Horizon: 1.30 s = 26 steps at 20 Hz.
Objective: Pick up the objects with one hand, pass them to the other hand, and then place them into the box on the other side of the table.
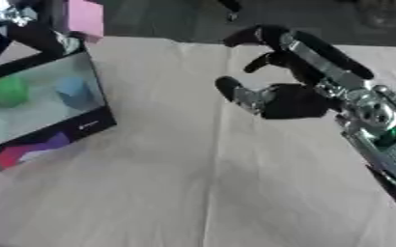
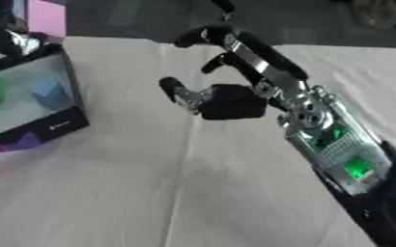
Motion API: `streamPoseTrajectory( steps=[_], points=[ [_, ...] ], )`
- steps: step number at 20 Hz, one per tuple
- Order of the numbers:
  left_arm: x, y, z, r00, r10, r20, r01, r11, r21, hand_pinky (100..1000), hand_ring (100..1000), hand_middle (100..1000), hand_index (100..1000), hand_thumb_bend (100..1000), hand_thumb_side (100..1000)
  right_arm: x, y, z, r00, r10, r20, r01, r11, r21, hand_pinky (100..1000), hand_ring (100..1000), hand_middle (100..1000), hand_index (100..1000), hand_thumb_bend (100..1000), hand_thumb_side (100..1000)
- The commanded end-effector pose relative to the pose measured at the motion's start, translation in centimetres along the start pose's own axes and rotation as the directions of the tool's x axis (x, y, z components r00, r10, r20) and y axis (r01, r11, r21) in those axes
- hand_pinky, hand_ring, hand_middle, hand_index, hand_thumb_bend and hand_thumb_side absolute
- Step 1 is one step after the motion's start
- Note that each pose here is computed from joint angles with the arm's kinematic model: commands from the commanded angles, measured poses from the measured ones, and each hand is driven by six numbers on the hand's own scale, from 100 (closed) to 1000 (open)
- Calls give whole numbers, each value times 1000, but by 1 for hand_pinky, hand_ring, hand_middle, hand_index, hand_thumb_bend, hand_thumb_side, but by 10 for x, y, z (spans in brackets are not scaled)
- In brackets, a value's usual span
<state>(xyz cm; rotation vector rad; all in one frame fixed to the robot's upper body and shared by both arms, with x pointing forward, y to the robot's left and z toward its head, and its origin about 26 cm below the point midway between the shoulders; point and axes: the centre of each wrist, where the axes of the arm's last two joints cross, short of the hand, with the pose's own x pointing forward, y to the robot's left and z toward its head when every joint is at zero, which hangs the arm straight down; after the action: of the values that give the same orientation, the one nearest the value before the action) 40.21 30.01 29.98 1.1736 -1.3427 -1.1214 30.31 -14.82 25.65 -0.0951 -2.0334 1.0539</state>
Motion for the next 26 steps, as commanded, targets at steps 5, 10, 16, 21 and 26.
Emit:
streamPoseTrajectory(
  steps=[5,10,16,21,26],
  points=[
    [-60,-7,-6,977,-58,-205,53,998,-29,745,600,299,385,100,173,8,-10,3,999,-29,15,30,998,-60,711,961,796,772,279,412],
    [-77,-20,-7,971,-82,-224,59,992,-110,802,671,434,517,106,229,9,-12,4,999,-42,17,44,995,-93,706,958,793,770,281,409],
    [-88,-28,-6,973,-79,-217,34,979,-201,960,931,949,944,241,1000,8,-13,5,999,-48,6,49,992,-114,706,957,792,773,280,406],
    [-92,-29,-5,972,-80,-222,33,978,-205,966,934,939,940,117,1000,8,-15,5,999,-53,3,53,990,-130,705,959,809,774,277,404],
    [-91,-26,-2,973,-46,-226,21,993,-114,921,917,905,883,100,1000,8,-17,5,999,-54,4,54,989,-139,707,963,820,772,276,403]
  ],
)
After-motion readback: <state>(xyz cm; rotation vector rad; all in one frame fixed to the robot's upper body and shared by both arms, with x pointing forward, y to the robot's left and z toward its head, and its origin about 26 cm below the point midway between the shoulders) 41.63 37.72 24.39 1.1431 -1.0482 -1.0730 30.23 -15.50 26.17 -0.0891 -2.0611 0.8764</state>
